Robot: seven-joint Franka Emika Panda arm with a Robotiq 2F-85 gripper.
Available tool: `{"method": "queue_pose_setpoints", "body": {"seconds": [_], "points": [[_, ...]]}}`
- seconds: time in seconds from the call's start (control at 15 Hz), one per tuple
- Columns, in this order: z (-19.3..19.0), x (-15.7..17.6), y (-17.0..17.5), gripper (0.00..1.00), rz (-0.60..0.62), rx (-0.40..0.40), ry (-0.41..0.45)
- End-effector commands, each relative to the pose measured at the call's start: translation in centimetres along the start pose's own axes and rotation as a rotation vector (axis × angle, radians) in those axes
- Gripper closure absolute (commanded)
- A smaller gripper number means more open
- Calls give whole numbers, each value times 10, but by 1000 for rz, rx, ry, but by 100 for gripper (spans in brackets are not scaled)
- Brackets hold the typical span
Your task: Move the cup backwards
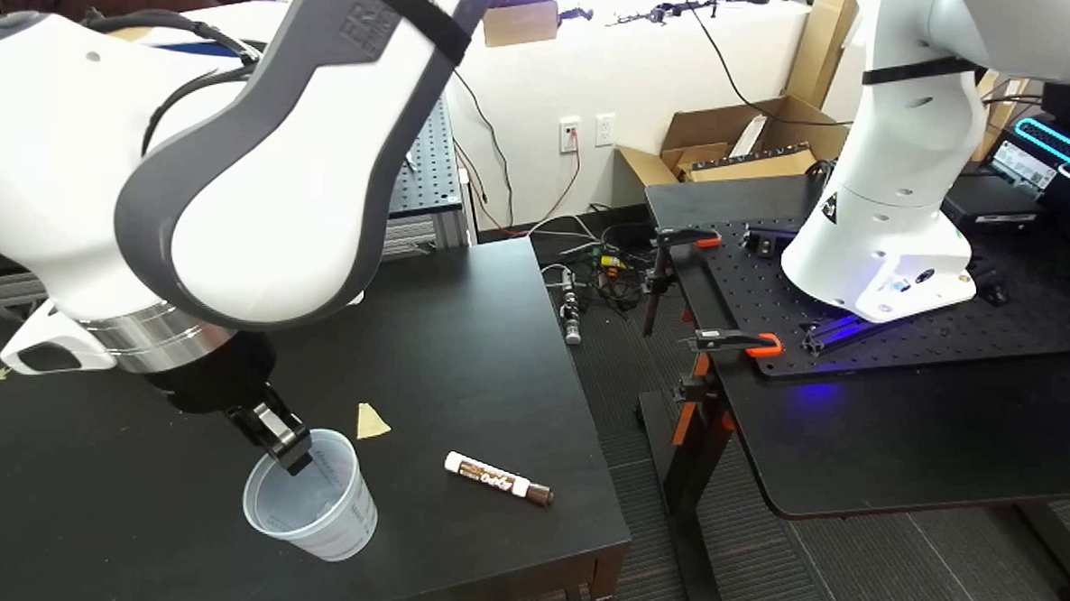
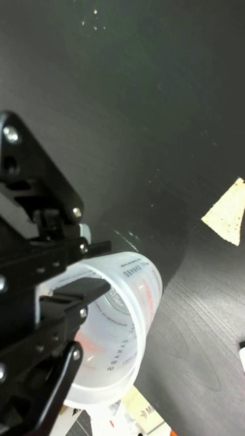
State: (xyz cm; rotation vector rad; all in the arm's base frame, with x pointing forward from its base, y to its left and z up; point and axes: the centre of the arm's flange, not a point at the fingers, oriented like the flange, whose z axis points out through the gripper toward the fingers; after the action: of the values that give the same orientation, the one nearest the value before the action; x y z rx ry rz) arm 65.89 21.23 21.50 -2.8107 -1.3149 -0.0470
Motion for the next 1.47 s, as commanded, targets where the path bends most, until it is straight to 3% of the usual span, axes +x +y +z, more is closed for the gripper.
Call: {"method": "queue_pose_setpoints", "body": {"seconds": [0.0,0.53,1.13,1.4], "points": [[-4,9,5,100,14,-34,-4],[-18,11,7,99,42,-39,4],[-61,-8,11,99,257,-37,-11],[-89,-23,29,99,339,-52,-2]]}}
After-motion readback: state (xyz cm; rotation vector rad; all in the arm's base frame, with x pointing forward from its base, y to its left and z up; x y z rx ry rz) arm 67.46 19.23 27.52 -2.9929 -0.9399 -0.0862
